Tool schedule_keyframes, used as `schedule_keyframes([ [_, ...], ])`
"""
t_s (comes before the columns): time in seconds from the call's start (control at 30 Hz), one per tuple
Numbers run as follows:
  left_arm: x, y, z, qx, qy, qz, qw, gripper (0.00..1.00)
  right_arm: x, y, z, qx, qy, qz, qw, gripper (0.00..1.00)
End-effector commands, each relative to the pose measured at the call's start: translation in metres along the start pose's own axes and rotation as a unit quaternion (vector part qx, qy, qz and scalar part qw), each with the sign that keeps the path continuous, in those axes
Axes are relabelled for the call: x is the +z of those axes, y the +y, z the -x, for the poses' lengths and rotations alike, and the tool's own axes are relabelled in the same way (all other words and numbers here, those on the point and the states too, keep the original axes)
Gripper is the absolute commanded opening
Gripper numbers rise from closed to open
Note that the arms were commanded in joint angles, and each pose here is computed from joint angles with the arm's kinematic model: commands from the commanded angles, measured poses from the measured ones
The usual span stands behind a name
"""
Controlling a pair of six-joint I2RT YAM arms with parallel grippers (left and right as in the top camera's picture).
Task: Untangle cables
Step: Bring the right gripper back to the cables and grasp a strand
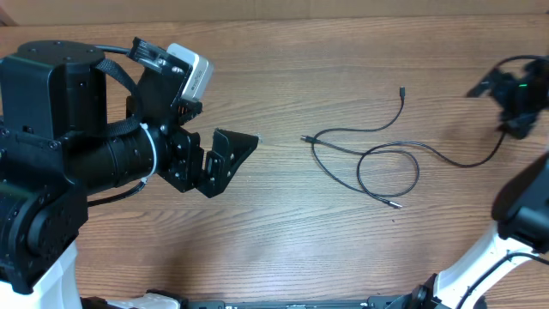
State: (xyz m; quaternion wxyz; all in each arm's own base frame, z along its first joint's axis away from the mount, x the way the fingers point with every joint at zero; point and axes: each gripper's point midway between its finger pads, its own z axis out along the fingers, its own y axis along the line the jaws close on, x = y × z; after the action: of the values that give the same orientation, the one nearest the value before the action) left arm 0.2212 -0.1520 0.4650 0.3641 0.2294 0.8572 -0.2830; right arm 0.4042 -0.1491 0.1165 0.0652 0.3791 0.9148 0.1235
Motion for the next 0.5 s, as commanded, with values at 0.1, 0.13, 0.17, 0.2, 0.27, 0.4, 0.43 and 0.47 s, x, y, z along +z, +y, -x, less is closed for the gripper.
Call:
schedule_keyframes([
  [0.1, 0.0, 0.0, 0.0, -0.004, 0.0, -0.003, 1.0, 1.0, 0.029, 0.028, -0.054, 0.128, 0.054, -0.026, 0.99, 1.0],
  [0.13, 0.0, 0.0, 0.0, -0.004, 0.0, -0.003, 1.0, 1.0, 0.034, 0.032, -0.058, 0.127, 0.055, -0.03, 0.99, 1.0],
  [0.17, 0.0, 0.0, 0.0, -0.003, 0.0, -0.003, 1.0, 1.0, 0.039, 0.037, -0.063, 0.122, 0.056, -0.034, 0.99, 1.0],
  [0.2, 0.0, 0.001, 0.0, -0.002, 0.0, -0.001, 1.0, 1.0, 0.043, 0.043, -0.067, 0.113, 0.055, -0.035, 0.991, 1.0],
  [0.27, 0.0, 0.003, 0.0, -0.001, 0.001, 0.005, 1.0, 1.0, 0.048, 0.056, -0.075, 0.091, 0.051, -0.039, 0.994, 1.0],
  [0.4, 0.0, 0.006, 0.0, 0.003, 0.001, 0.014, 1.0, 1.0, 0.053, 0.058, -0.09, 0.117, 0.025, -0.105, 0.987, 1.0],
  [0.43, 0.0, 0.006, 0.0, 0.003, 0.001, 0.014, 1.0, 1.0, 0.053, 0.058, -0.093, 0.132, 0.018, -0.118, 0.984, 1.0],
  [0.47, 0.0, 0.006, 0.0, 0.003, 0.001, 0.014, 1.0, 1.0, 0.053, 0.06, -0.095, 0.143, 0.011, -0.124, 0.982, 1.0],
])
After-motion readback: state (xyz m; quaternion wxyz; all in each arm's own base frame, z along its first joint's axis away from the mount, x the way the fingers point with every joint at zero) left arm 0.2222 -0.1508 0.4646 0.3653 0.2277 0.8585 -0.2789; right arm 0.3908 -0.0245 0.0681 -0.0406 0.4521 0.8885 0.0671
